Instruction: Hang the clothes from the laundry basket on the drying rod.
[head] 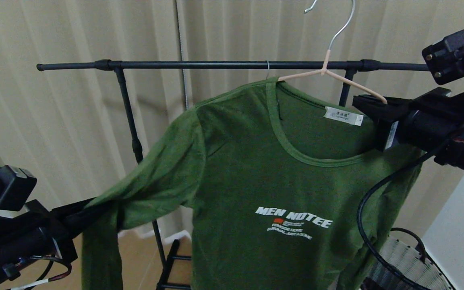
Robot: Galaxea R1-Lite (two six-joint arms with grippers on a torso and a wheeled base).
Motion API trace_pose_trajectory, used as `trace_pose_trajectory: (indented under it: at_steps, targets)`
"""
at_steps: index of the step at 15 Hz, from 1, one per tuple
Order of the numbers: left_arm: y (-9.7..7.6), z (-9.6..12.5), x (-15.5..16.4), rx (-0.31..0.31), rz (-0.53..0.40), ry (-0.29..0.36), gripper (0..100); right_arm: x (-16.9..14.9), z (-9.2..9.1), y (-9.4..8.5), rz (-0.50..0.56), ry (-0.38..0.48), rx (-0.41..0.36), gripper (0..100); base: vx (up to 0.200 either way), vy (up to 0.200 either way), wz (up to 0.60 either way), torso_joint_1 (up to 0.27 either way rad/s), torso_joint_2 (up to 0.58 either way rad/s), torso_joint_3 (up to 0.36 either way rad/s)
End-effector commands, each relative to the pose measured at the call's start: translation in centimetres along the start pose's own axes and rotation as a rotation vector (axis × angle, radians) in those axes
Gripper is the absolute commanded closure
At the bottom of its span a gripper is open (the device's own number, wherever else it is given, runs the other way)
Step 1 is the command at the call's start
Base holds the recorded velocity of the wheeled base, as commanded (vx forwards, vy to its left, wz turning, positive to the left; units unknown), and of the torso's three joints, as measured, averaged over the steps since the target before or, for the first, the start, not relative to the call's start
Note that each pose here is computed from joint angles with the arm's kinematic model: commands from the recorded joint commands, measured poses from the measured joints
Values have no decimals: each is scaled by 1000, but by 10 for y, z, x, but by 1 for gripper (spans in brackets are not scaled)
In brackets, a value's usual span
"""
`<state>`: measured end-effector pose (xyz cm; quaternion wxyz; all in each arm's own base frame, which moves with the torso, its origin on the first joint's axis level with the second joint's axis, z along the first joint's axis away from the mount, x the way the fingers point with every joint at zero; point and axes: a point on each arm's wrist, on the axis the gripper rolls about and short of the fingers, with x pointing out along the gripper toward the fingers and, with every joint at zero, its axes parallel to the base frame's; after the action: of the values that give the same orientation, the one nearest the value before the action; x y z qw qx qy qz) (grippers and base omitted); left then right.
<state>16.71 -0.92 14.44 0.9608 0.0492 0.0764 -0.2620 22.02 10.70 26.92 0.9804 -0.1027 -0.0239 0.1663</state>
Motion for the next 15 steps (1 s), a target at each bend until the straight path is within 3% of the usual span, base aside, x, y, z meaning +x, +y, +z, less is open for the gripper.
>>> trace_pose_trajectory:
  at_steps: [1,3,5,7,10,14,15]
  targets:
    - [-2,2,-3,9,1,-16,0,-2,0,-1,-4,-2,0,100,0,0,0,0,0,0]
    - [-4,3,-7,16,0,-27,0,-3,0,-3,-28,8,-3,100,0,0,0,0,0,0]
    - [-7,8,-13,31,4,-56,0,-7,-3,-10,-120,62,-10,100,0,0,0,0,0,0]
    - [-10,18,-20,48,13,-115,0,-26,-5,-24,-225,170,-51,100,0,0,0,0,0,0]
    - [-19,37,-28,24,-25,-201,0,-66,-11,-48,-333,313,-66,100,0,0,0,0,0,0]
    - [-26,39,-22,20,-69,-191,0,-88,-21,-75,-493,429,-55,100,0,0,0,0,0,0]
    - [-23,35,-17,4,-70,-154,0,-89,-22,-85,-538,454,-88,100,0,0,0,0,0,0]
